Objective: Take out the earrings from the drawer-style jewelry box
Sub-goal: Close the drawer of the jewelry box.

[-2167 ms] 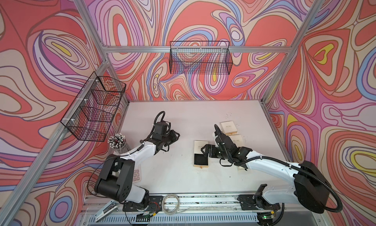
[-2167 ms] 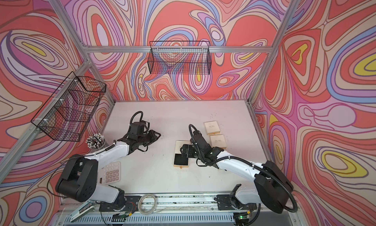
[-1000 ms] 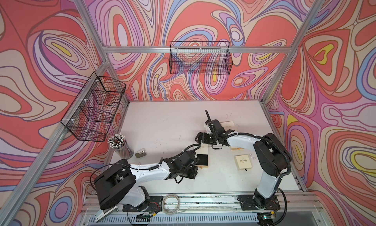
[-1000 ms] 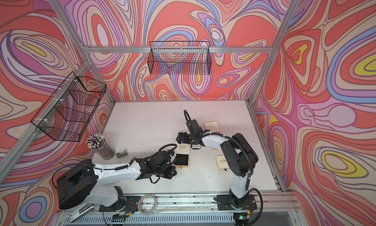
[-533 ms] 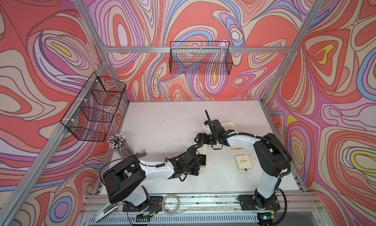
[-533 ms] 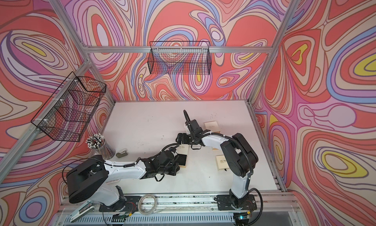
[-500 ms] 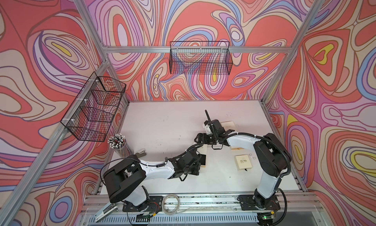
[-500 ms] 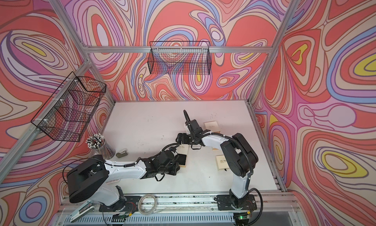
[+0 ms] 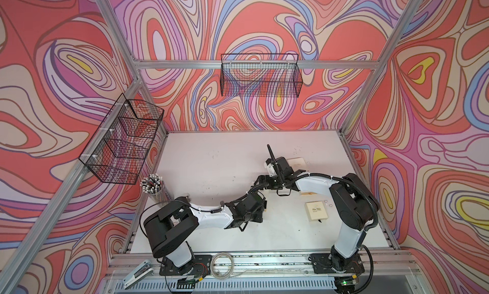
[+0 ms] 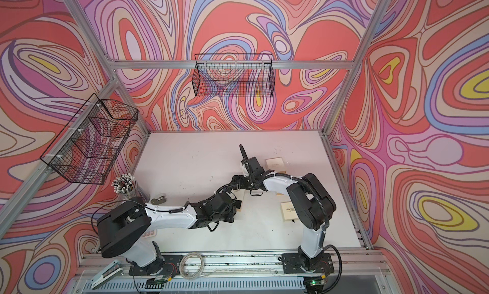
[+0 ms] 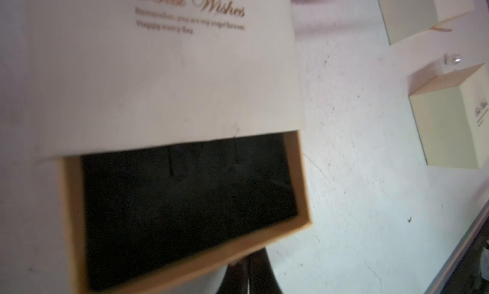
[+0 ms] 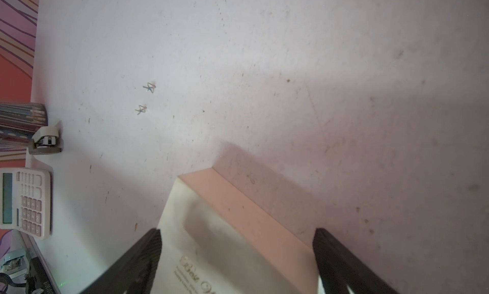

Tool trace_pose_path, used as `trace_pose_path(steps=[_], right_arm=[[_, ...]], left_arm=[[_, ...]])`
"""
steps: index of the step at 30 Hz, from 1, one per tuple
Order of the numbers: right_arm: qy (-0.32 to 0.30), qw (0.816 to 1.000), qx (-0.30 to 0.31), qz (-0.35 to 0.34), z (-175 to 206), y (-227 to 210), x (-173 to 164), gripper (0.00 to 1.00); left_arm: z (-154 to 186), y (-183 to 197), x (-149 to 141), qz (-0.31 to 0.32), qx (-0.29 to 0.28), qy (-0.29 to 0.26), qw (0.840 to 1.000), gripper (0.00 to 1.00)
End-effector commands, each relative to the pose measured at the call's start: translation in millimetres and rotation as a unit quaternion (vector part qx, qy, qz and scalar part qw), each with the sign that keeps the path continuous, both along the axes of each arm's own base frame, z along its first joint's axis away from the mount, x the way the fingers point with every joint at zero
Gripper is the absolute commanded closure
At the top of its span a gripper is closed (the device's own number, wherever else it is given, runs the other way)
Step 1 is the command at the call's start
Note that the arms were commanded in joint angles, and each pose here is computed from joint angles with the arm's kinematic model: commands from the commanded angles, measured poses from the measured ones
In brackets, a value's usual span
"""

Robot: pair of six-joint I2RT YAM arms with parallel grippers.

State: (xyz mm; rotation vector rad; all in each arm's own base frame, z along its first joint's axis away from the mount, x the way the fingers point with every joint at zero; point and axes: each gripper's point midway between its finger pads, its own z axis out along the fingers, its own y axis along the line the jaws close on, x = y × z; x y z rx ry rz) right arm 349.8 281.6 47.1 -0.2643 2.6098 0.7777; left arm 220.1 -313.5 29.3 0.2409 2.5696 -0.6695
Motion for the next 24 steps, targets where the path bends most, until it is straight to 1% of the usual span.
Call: trace_pose_path(steps=[1,6,14,15,16,20,24], right_arm=[[0.017,1.0,0.009,0.018,0,0,-18,0.07],[0.024,0.999,0.017,0.017,-3,-2,-27,0.08],[0.032,0.999,0.019,0.019,-8,-5,-34,0.09],[0.022,0.999,0.025,0.018,2,-5,-33,0.09],[0.021,0.999,0.026,0.018,3,-5,-34,0.09],[0.019,0.999,0.023,0.013,3,-7,-33,0.09],[0.012,1.0,0.006,-0.018,4,-12,-21,0.07]], left_arm=[[16,-6,23,0.021,-0.001,-0.045,0.999,1.0],[16,-5,37,0.03,0.002,-0.051,0.998,1.0],[17,-12,54,0.022,-0.003,-0.059,0.998,1.0],[17,-13,56,0.022,-0.005,-0.058,0.998,1.0],[16,-14,58,0.021,-0.005,-0.055,0.998,1.0],[18,-16,57,0.017,-0.012,-0.055,0.998,1.0],[24,-10,41,-0.005,-0.025,-0.046,0.999,1.0]])
